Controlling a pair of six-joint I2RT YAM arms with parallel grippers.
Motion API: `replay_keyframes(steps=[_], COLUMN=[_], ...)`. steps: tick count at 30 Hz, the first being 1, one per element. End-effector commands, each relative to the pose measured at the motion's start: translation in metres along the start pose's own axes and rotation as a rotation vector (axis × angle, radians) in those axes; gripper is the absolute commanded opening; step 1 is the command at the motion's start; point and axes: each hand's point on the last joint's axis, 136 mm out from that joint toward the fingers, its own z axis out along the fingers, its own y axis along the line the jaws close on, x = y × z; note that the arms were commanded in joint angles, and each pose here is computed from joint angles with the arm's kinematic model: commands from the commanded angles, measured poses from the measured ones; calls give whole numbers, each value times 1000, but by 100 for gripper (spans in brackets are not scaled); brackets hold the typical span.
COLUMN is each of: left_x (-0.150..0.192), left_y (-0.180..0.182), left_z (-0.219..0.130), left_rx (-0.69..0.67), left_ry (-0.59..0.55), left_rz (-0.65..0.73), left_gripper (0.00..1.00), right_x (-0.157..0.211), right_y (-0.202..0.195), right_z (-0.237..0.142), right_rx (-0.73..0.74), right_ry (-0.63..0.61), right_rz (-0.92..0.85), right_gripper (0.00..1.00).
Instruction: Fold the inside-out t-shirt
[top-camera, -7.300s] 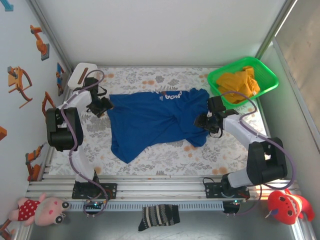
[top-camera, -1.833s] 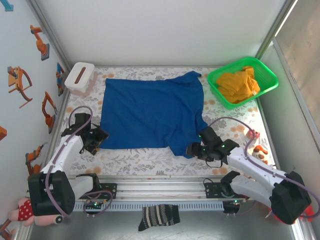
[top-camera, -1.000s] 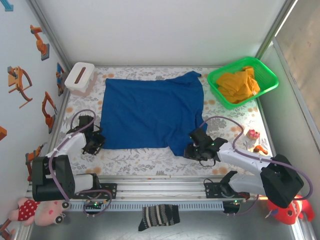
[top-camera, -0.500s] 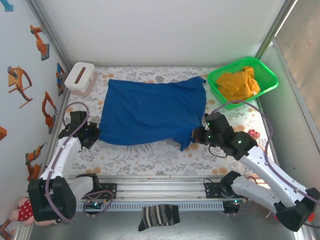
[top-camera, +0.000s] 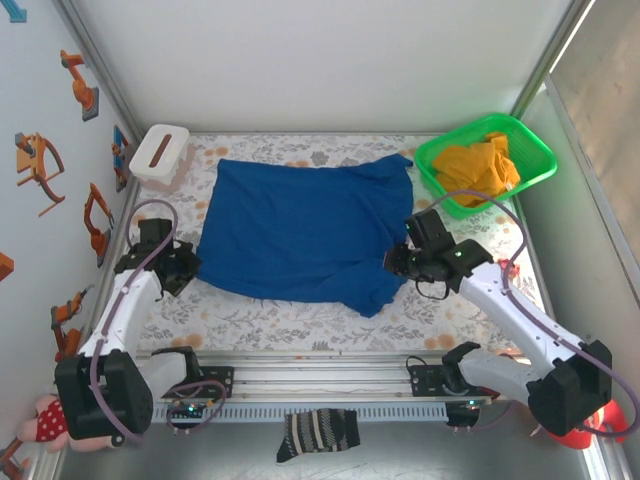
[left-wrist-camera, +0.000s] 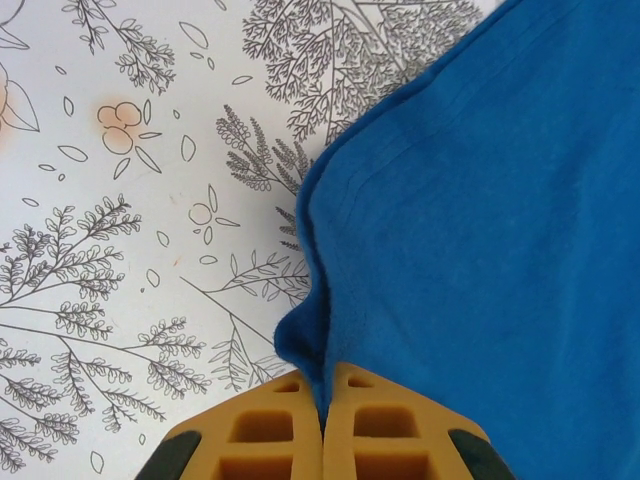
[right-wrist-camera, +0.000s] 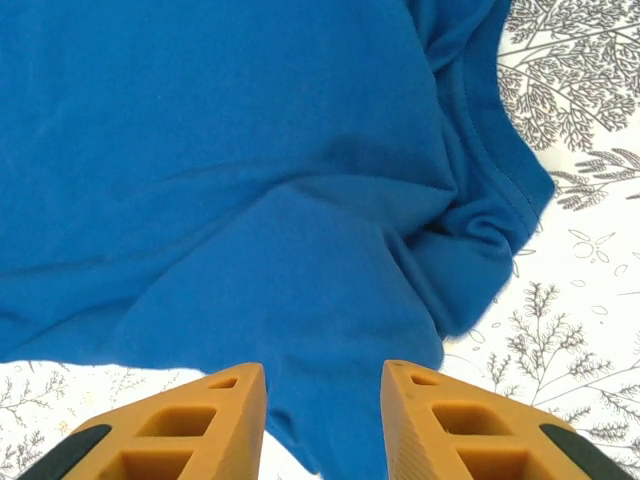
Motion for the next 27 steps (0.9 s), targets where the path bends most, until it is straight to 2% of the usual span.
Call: replay_keyframes(steps=[1,5,8,11,16,21,27], left_x=[4,1,-3,-3,-5,-6,-3], left_y=[4,2,-1,-2,-4,-4,-2], left_z=[6,7,6,7,6,6,11], left_rx=[-13,-9,-4,-2,6,4,-3], left_ry=[23,17,11,14,7,1,13], left_rz=[20,19,19,20,16,12,8], left_gripper=[0,0,0,0,0,0,0], right_x=[11,43,70,93,105,89,20], right_y=[-10,-32,-45,-58,-62,-44,14], right_z=[-1,1,8,16,23,42,77], right_rx=[2,20,7,9,-1,-40,-107], right_ry=[8,45,91,128,155,154,98], right_rz=[-19,38,94,135,151,150,87], right_gripper=[35,32,25,22,14,12,11])
